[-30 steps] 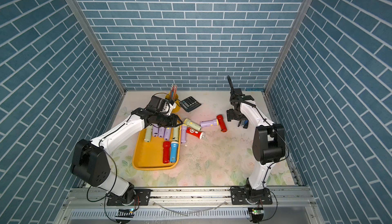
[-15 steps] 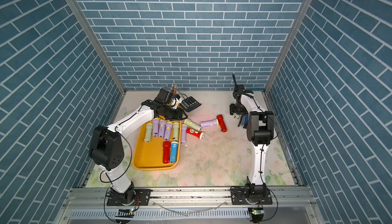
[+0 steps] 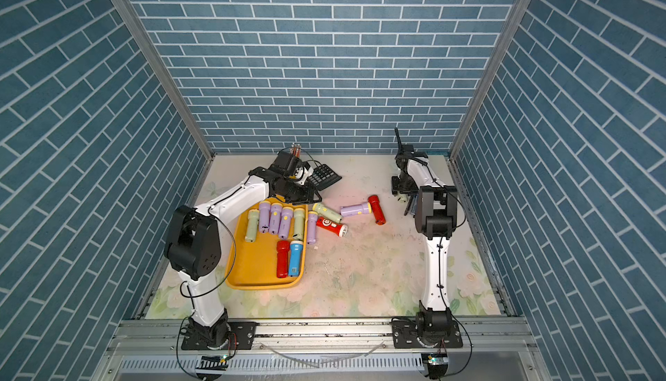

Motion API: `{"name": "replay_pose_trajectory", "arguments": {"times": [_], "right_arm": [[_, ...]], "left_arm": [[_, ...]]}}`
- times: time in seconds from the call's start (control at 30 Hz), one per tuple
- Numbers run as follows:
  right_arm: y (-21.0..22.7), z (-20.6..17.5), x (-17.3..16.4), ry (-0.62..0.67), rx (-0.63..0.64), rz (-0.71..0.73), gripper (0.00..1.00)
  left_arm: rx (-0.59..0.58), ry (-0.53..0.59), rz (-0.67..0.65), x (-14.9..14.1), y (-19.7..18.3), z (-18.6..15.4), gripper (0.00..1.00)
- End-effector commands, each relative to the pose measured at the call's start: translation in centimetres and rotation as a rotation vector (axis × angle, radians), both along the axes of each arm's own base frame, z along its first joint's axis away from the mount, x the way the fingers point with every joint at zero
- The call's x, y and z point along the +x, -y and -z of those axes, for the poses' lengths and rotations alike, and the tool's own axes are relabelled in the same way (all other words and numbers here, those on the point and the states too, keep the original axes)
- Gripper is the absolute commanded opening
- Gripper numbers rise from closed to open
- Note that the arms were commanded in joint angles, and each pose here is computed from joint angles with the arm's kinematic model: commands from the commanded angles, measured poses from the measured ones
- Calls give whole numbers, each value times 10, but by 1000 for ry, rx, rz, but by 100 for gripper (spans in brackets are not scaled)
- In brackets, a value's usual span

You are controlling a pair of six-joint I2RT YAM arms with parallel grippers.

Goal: Put the flashlights into the storage boxes
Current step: Pick up the flashlight from the center of the board.

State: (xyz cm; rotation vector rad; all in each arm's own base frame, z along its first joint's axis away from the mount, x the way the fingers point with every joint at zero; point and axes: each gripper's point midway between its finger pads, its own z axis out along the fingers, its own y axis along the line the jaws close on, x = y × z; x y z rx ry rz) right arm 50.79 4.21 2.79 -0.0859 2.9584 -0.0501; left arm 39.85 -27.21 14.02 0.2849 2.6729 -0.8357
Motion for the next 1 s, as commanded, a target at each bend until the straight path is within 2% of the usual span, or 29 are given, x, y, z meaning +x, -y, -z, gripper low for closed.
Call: {"name": "replay_pose_trajectory", "arguments": {"times": [0.0,0.17,0.27,0.53,0.77,0.97], "right_arm": [[9,1,-7,-47,-44,-20,51],[6,0,-11,-60,-22,-16,39],[0,-12,-13,-43,12,-18,36],[-28,-77,-22,130,189,-12,30],[-70,-126,-58,302,369,-46,27],[-116,-157,-107,445,451,-165,26]], "left_arm": [[0,-10,10,-1,5,-3,49],[3,-1,11,-2,5,-6,49],[3,9,14,-5,4,-9,49],[-48,80,-5,-13,2,-35,48],[-107,144,19,-32,4,-64,48],[-248,224,16,-47,15,-98,48]]}}
